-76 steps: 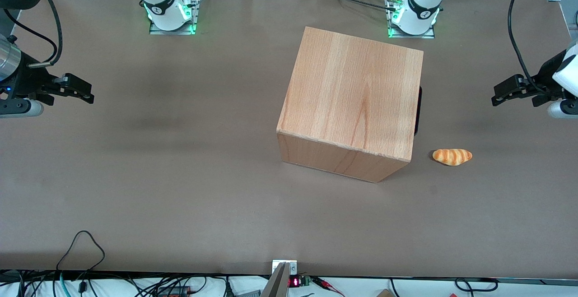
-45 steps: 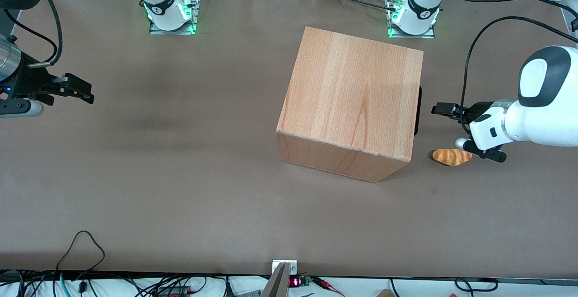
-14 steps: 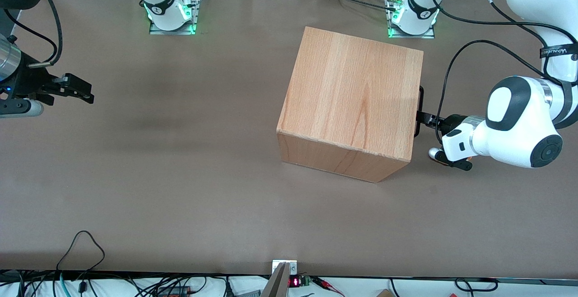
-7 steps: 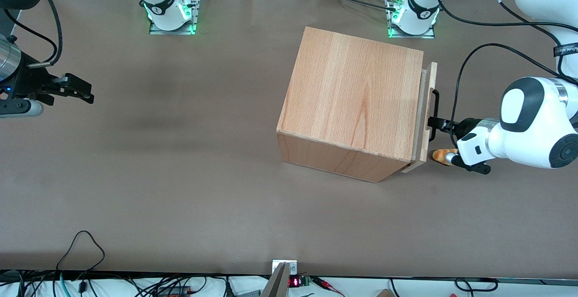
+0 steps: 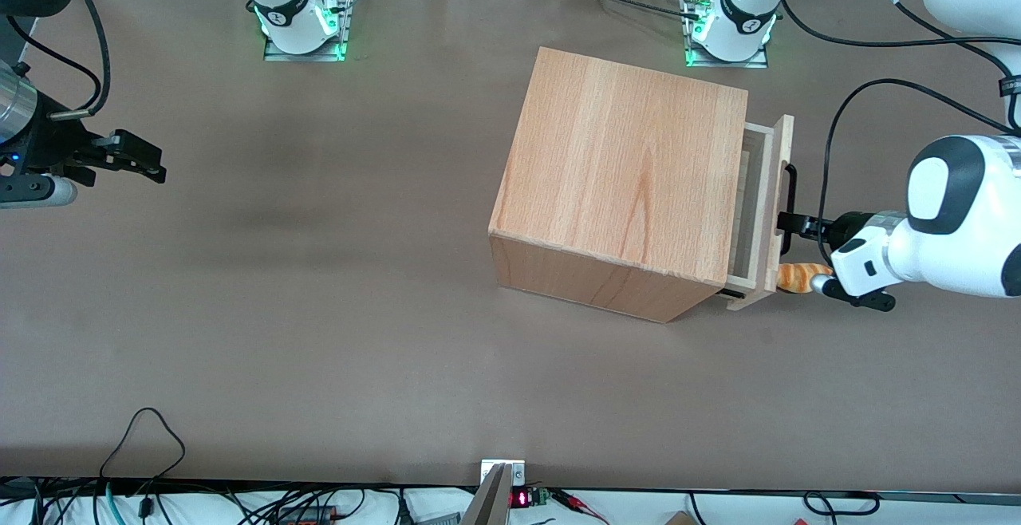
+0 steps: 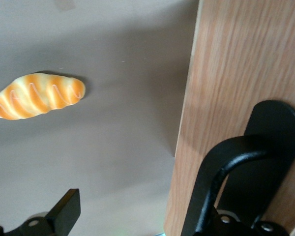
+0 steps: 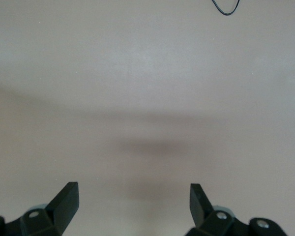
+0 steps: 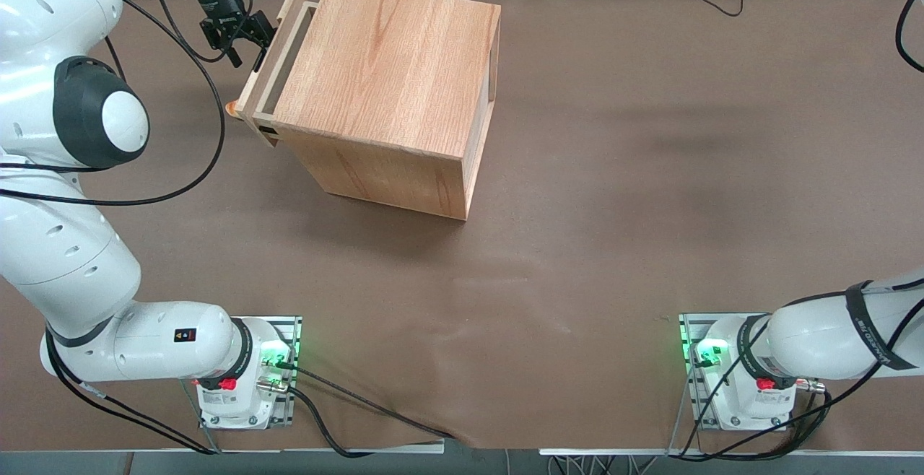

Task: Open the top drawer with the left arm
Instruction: 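Pull the handle with the left gripper, sliding the drawer out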

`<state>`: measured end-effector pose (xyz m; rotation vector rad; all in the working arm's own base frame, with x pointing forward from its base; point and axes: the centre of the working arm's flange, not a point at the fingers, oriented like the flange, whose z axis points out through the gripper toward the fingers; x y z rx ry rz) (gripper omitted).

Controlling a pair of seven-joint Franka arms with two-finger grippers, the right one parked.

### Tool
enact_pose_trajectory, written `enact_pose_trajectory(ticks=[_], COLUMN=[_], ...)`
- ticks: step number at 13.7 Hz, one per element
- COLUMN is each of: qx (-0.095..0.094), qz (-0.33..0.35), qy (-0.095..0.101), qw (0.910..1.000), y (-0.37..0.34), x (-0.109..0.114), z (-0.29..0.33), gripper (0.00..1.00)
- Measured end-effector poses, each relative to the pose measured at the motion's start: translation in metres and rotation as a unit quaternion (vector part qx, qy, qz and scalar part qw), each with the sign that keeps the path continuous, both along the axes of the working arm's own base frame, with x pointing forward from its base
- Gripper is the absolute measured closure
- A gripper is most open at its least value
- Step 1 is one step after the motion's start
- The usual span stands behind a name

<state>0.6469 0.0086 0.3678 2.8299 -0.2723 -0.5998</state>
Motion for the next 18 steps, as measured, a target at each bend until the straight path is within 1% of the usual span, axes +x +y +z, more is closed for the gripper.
enact_pose_trajectory(ticks=[3,10,14,17,18], qx=[-0.001,-0.002,-0.001,0.003,0.004], qz=[0.009,0.039,0.061,0.083,0.090], qy=[-0.009,-0.021,-0.040,-0.054,-0.063], qw=[0.9999,0.9990,0.9973,0.9950,0.9939], y=[0.027,0.083,0.123,0.154,0.167], x=[0.003,0.011,0.014,0.014,0.014], z=[0.000,0.000,0.002,0.004,0.006], gripper=[0.00,0.00,0.00,0.00,0.00])
